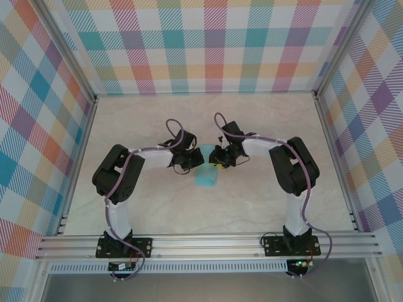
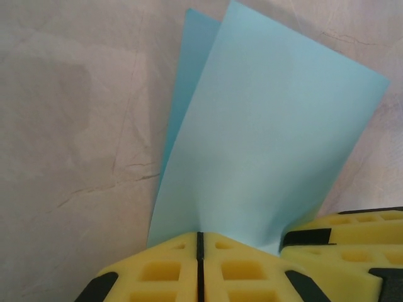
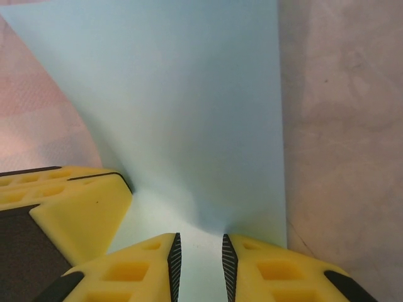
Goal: Fold a paper plane with a square sheet of paper (pick it up from the middle)
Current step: Fold the square sheet of paper in half at the center of the table.
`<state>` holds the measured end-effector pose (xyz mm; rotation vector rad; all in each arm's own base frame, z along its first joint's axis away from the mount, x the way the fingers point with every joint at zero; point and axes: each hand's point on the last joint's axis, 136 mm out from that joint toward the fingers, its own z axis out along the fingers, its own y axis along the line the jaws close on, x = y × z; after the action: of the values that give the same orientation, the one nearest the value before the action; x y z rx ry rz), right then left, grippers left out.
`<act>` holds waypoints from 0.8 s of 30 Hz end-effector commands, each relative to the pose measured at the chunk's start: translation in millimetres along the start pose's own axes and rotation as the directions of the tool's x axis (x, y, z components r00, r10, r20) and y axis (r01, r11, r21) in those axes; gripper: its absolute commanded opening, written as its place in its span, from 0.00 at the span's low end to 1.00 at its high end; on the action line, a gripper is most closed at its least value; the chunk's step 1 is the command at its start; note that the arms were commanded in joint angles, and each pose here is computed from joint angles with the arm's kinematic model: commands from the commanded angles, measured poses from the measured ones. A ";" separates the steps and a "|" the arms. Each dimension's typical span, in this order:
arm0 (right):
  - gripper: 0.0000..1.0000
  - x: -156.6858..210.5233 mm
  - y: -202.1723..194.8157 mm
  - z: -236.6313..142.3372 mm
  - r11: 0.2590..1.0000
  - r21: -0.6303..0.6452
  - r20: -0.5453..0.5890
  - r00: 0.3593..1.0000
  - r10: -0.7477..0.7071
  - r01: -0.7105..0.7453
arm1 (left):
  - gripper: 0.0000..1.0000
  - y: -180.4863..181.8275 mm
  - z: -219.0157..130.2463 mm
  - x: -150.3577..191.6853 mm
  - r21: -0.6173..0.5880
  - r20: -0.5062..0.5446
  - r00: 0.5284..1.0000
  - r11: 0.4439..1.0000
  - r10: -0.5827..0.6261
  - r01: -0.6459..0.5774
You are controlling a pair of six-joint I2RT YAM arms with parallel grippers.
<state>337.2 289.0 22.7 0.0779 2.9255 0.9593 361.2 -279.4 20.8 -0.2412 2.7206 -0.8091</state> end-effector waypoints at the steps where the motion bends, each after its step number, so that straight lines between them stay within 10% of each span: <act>1: 0.27 3.7 25.8 -13.2 0.991 -0.118 0.021 0.998 -0.067 0.069 | 0.09 33.1 11.7 22.5 -0.136 -0.067 0.997 0.991 -0.027 0.018; 24: 0.17 61.7 14.0 -17.9 0.986 -0.169 -0.113 0.993 -0.026 0.006 | 0.08 47.2 19.7 31.3 -0.170 -0.086 0.995 0.984 -0.057 0.042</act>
<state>289.4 287.9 26.8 0.0509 2.9354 1.1693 361.3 -278.9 19.7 -0.2543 2.7228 -0.8060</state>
